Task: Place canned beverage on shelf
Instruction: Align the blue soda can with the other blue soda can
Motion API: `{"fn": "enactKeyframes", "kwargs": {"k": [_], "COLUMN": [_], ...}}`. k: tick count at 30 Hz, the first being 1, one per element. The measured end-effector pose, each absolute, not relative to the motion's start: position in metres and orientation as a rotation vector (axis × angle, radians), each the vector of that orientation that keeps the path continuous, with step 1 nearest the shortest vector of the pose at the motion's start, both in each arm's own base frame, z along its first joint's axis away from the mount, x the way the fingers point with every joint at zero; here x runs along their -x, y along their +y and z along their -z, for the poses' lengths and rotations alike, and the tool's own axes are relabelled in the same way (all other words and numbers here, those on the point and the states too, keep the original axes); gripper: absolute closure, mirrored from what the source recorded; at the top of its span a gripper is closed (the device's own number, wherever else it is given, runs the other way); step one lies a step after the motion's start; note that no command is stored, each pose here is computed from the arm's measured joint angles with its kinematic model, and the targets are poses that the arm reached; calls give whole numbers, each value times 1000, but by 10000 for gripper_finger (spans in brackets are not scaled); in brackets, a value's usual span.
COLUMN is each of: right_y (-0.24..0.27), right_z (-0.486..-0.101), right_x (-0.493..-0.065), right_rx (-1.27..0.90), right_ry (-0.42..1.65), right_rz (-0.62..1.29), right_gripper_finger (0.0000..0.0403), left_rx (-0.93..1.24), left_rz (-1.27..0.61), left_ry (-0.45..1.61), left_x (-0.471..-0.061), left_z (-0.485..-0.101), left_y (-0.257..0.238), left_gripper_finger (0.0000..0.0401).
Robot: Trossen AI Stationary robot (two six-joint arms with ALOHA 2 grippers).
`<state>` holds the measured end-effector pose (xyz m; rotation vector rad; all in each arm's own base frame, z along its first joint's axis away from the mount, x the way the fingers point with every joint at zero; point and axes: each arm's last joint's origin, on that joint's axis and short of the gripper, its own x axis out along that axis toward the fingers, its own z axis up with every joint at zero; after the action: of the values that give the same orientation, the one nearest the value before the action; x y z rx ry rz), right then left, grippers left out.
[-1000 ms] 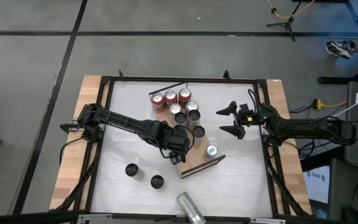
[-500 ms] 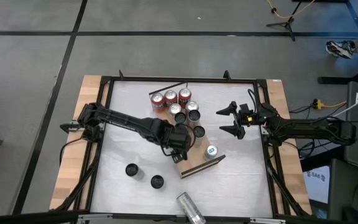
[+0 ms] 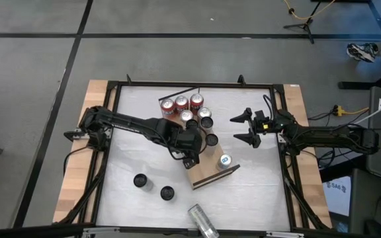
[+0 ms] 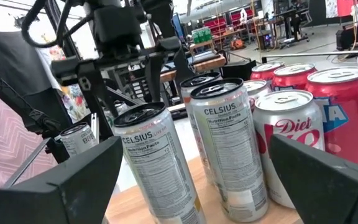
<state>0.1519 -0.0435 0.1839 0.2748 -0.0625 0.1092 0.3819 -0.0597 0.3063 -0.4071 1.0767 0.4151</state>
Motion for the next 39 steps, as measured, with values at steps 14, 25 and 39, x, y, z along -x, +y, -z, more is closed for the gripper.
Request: {"fn": "enactKeyframes", "kwargs": {"k": [14,25,39], "right_y": [-43,-43,-13], "right_z": [-183,-195,-309], "right_x": [-152,-155,-207], "right_rx": [-286,-364,-124], "right_ry": [-57,-102,234], "right_rz": [-109,-149,-155], "right_gripper_finger": [4,4,4], "left_rx": [429,331,237], "left_rz": [-420,-525,-534], "left_ry": [953,968,911], "left_x": [-363,-315,-253], "left_z": [-341,-373,-359], "left_y": [-53,-45,-43], "left_gripper_finger": [122,122,122]}}
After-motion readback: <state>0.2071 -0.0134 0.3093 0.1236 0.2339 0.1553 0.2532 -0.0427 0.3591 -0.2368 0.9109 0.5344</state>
